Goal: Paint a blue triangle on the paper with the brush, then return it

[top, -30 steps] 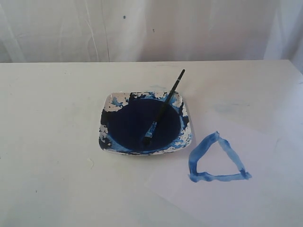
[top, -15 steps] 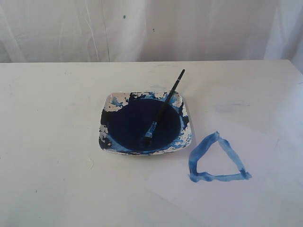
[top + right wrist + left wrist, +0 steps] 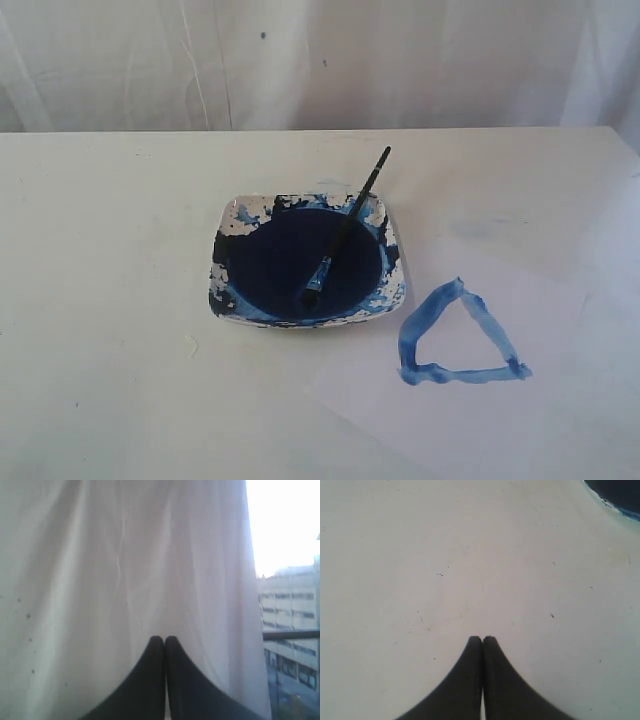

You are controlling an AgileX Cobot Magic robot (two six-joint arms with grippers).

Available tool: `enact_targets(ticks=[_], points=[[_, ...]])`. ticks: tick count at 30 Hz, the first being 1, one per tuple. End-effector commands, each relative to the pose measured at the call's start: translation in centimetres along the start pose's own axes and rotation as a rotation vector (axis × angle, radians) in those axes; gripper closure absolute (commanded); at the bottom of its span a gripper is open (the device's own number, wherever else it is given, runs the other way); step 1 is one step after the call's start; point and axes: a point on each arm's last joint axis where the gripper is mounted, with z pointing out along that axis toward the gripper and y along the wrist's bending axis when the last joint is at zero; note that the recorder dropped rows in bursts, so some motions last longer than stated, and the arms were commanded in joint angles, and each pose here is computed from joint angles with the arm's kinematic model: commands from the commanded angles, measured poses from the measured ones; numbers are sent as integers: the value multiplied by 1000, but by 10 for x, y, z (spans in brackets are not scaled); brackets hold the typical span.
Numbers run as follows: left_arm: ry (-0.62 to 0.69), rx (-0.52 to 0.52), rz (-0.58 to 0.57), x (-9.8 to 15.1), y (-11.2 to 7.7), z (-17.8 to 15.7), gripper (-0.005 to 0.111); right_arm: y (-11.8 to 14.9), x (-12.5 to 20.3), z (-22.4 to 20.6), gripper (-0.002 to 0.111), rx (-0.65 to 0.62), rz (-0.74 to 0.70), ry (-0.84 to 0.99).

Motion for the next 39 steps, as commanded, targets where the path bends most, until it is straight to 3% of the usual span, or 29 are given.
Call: enact_targets(ticks=[1, 11, 22, 30, 39], points=[[12, 14, -6, 3, -1, 1, 107, -8, 19, -3, 108, 100, 27, 177], [12, 14, -6, 3, -1, 1, 107, -10, 82, -14, 108, 109, 20, 384], [12, 14, -6, 3, -1, 1, 107, -8, 84, -15, 108, 74, -23, 398], [12, 14, -6, 3, -1, 1, 107, -7, 101, -24, 108, 67, -19, 605], [12, 14, -6, 3, -1, 1, 107, -3, 105, -27, 108, -12, -24, 670]])
